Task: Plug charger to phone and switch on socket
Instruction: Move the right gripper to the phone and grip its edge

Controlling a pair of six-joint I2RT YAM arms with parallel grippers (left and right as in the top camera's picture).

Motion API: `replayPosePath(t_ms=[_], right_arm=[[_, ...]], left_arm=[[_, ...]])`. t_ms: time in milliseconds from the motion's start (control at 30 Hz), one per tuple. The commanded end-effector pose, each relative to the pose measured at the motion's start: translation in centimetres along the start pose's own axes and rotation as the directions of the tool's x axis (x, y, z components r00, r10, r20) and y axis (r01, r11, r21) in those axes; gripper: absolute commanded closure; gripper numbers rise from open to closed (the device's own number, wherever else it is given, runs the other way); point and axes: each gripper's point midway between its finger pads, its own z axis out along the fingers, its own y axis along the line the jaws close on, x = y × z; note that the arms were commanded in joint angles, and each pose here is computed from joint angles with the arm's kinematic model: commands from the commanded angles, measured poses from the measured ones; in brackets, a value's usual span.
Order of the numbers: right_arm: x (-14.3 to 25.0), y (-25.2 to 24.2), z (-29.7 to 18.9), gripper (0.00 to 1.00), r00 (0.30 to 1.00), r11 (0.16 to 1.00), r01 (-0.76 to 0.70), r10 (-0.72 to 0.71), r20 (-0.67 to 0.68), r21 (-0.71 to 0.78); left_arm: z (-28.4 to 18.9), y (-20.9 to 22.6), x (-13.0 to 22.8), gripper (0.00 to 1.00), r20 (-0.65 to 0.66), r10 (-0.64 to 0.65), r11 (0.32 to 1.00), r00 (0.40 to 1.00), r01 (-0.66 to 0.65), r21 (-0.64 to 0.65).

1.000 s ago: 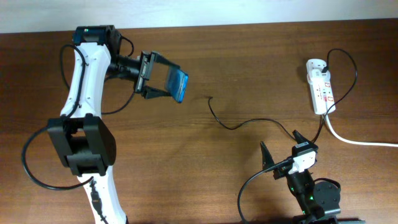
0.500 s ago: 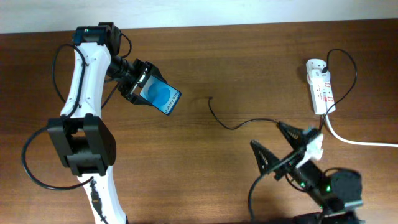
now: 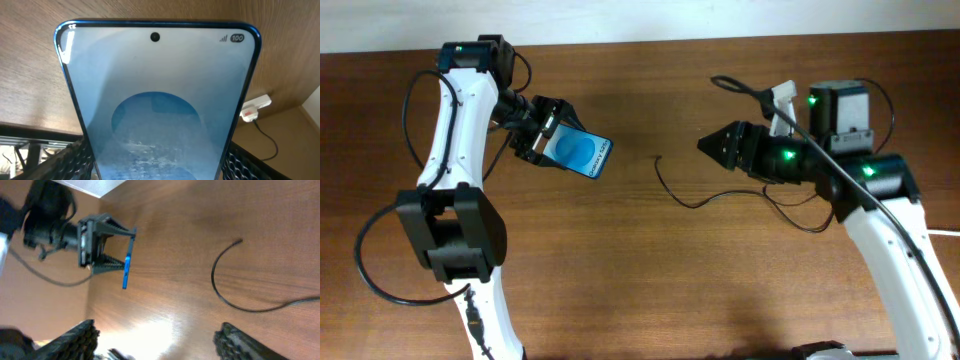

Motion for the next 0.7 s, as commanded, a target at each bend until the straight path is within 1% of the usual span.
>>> replayPosePath(t_ms=[0, 67, 100, 200, 333, 467, 533, 667], right_arm=[[-0.1, -0.7, 1.8, 0.23, 0.994, 0.994, -0.105, 0.106, -0.037, 0.018], [0.4, -0.3, 3.3, 0.23, 0.992, 0.994, -0.105, 0.105, -0.066, 0.016], [0.7, -0.2, 4.5, 0.23, 0.993, 0.994, -0.097, 0.1, -0.063, 0.044], [0.9, 0.4, 5.6, 0.24, 0.995, 0.992, -0.092, 0.095, -0.034, 0.084], [0.7, 1.7, 6.2, 0.24, 0.996, 0.995, -0.082, 0.083, -0.017, 0.05], [1.6, 2.9, 8.2, 0.26, 0.998, 0.996, -0.056, 0.056, -0.004, 0.071], [2.2, 3.0, 9.8, 0.3, 0.998, 0.994, -0.067, 0.068, -0.007, 0.091], [3.6, 1.9, 13.3, 0.37, 0.995, 0.99, -0.069, 0.077, -0.059, 0.127]], left_arm=[[-0.2, -0.8, 1.2, 1.0, -0.003, -0.05, 0.999, 0.999, 0.05, 0.014], [0.3, -1.0, 1.8, 1.0, -0.007, -0.074, 0.997, 0.997, 0.074, 0.006], [0.7, -1.2, 2.3, 1.0, -0.01, -0.086, 0.996, 0.996, 0.086, -0.003], [0.9, -1.2, 3.0, 1.0, -0.031, -0.087, 0.996, 0.996, 0.087, -0.006], [0.9, -1.7, 3.8, 1.0, -0.078, -0.086, 0.996, 0.993, 0.087, 0.018], [1.2, -1.9, 4.8, 1.0, -0.11, -0.079, 0.997, 0.991, 0.081, 0.014], [2.1, -2.1, 6.2, 1.0, -0.121, -0.053, 0.999, 0.991, 0.053, -0.007], [3.6, -2.3, 8.4, 1.0, -0.139, -0.03, 0.999, 0.99, 0.024, -0.042]])
